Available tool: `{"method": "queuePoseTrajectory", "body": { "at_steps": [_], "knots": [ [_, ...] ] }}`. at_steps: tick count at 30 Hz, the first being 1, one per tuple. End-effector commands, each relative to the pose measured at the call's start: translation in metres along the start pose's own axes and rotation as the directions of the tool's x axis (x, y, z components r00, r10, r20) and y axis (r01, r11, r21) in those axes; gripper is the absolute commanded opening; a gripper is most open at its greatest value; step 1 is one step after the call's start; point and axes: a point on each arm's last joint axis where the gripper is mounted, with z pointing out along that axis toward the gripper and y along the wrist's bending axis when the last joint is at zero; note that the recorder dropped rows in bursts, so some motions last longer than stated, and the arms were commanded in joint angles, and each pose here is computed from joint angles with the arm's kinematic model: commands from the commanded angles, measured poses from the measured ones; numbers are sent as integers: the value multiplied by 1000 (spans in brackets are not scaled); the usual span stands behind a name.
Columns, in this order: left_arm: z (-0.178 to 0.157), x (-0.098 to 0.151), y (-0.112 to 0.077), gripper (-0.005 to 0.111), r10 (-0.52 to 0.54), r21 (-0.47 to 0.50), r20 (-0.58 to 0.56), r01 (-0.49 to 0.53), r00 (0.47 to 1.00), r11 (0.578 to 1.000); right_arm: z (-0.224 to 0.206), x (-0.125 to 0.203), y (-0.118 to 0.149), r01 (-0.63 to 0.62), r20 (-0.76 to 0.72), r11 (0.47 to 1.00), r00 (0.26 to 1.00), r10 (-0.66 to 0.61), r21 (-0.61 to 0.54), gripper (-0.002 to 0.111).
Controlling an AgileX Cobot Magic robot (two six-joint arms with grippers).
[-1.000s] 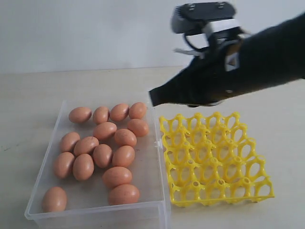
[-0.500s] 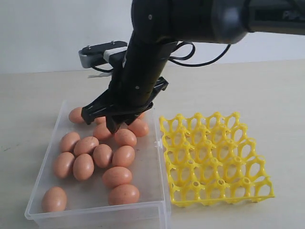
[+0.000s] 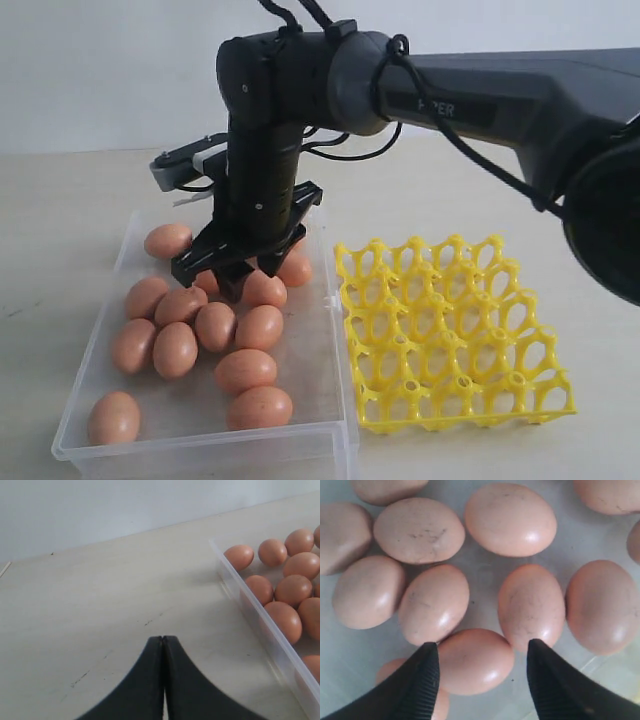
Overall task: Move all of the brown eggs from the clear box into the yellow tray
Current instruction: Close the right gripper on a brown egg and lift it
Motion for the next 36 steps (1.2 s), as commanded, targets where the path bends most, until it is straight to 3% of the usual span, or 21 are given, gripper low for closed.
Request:
{"method": "queuePoseTrajectory", "body": {
  "at_steps": [1,23,24,26,27,30,32,33,36],
  "knots": [
    [-1,-2,0,0,-14,-2,19,14,1000,1000,7,-5,-7,47,-16,997,999,-46,67,52],
    [-1,-2,0,0,-12,-2,19,13,1000,1000,55,-12,-15,84,-72,993,994,-77,88,51],
    [-1,-2,0,0,-12,-2,19,13,1000,1000,57,-13,-15,84,-61,992,995,-78,90,41],
    [-1,-2,0,0,-12,-2,19,13,1000,1000,56,-14,-15,82,-45,992,996,-78,92,10],
    [-1,-2,0,0,-12,-2,19,13,1000,1000,51,-16,-15,82,-23,992,997,-80,95,0],
    [-1,-2,0,0,-12,-2,19,13,1000,1000,26,-18,-16,75,77,991,993,-84,109,0],
    [-1,-2,0,0,-12,-2,19,13,1000,1000,-7,-17,-14,66,259,989,961,-99,133,0],
    [-1,-2,0,0,-12,-2,19,13,1000,1000,-23,-12,-13,40,405,988,909,-98,151,0],
    [-1,-2,0,0,-12,-2,19,13,1000,1000,-56,7,-13,-7,602,986,792,-96,165,0]
  ]
}}
